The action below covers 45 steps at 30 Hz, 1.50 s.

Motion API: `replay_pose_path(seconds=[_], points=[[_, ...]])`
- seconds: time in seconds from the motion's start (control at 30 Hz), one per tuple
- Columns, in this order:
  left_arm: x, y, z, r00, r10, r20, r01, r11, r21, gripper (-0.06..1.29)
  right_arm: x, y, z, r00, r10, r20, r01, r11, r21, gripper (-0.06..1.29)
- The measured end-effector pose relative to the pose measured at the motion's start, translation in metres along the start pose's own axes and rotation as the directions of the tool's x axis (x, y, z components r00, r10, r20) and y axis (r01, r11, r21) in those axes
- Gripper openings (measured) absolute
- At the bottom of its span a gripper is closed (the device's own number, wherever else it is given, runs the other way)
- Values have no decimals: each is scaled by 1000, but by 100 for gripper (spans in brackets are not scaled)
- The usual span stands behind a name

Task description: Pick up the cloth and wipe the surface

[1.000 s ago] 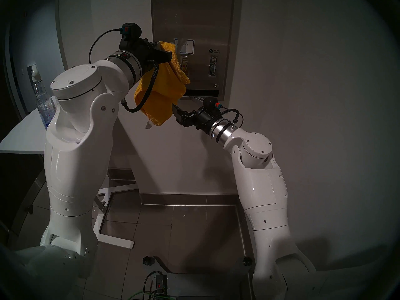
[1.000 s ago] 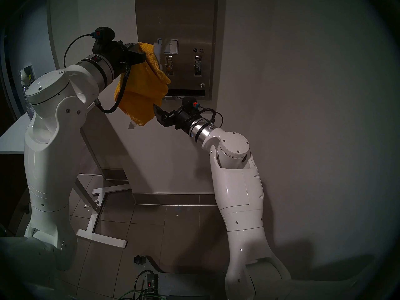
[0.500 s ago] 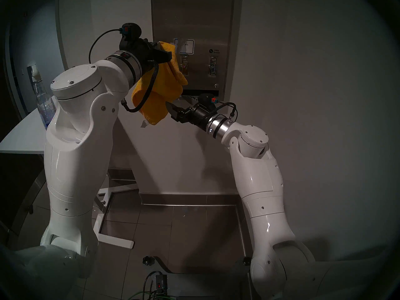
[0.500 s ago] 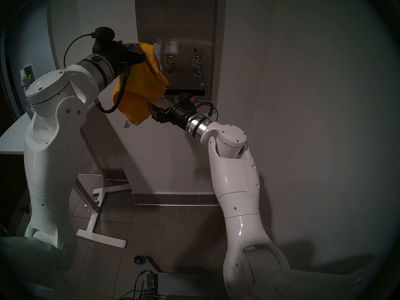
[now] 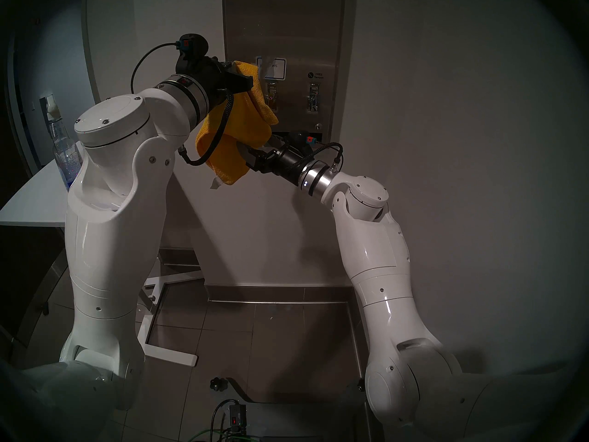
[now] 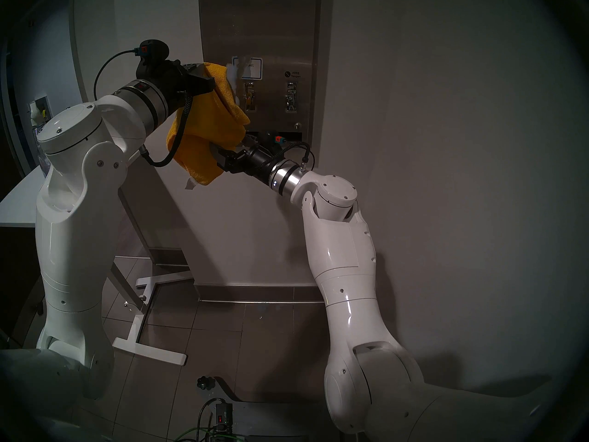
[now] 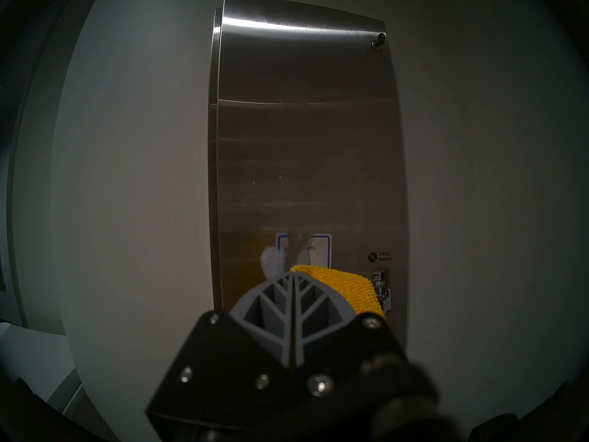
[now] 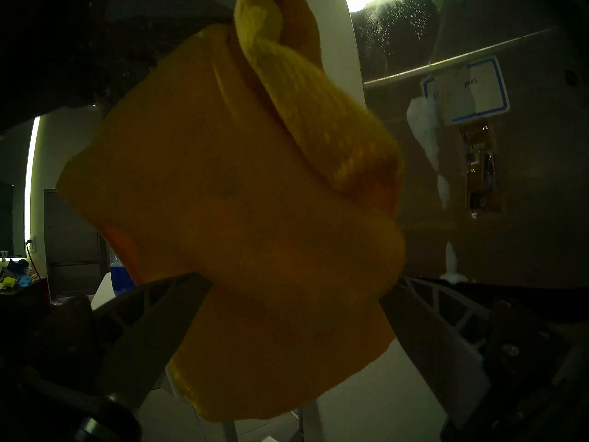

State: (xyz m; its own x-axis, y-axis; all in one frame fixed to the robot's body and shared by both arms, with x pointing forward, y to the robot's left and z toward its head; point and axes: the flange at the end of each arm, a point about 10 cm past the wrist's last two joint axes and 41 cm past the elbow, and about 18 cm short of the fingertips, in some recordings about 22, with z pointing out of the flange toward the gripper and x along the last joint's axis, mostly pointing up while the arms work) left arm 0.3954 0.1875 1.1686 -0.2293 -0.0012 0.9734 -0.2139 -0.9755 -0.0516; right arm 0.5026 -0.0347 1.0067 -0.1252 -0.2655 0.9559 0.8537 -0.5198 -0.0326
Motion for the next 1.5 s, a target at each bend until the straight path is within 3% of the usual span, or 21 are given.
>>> replay_pose_path(seconds=[0.6,0.63,0.67,0.7,0.73,0.8,1.3,1.33,1.37,1.4,1.5], points=[[0,0,0,1000,0,-1,0,1000,0,-2,17,-1,19,998,-32,-51,33,999,30,124],[0,0,0,1000,0,-1,0,1000,0,-2,18,-2,19,998,-33,-53,35,999,31,111],[0,0,0,1000,0,-1,0,1000,0,-2,18,-2,21,998,-35,-56,37,999,33,71],[0,0,0,1000,0,-1,0,1000,0,-2,19,-3,21,998,-37,-58,39,999,34,52],[0,0,0,1000,0,-1,0,1000,0,-2,19,-3,22,998,-38,-59,40,999,34,16],[0,0,0,1000,0,-2,0,1000,0,-2,19,-4,23,997,-40,-61,42,999,33,-5],[2,-2,0,1000,-10,-6,11,1000,12,-2,23,-2,17,995,-60,-80,60,998,1,-4],[2,-3,-1,1000,-16,-8,16,1000,19,24,23,-2,16,995,-61,-81,61,998,-1,-4],[3,-4,-1,1000,-24,-9,25,999,29,89,24,-1,14,995,-62,-84,62,998,-5,-4],[3,-5,-1,999,-30,-10,31,999,35,123,25,-1,13,994,-64,-85,63,998,-9,-4],[3,-6,-1,999,-44,-11,45,998,44,126,27,1,8,993,-70,-91,69,997,-19,-4]])
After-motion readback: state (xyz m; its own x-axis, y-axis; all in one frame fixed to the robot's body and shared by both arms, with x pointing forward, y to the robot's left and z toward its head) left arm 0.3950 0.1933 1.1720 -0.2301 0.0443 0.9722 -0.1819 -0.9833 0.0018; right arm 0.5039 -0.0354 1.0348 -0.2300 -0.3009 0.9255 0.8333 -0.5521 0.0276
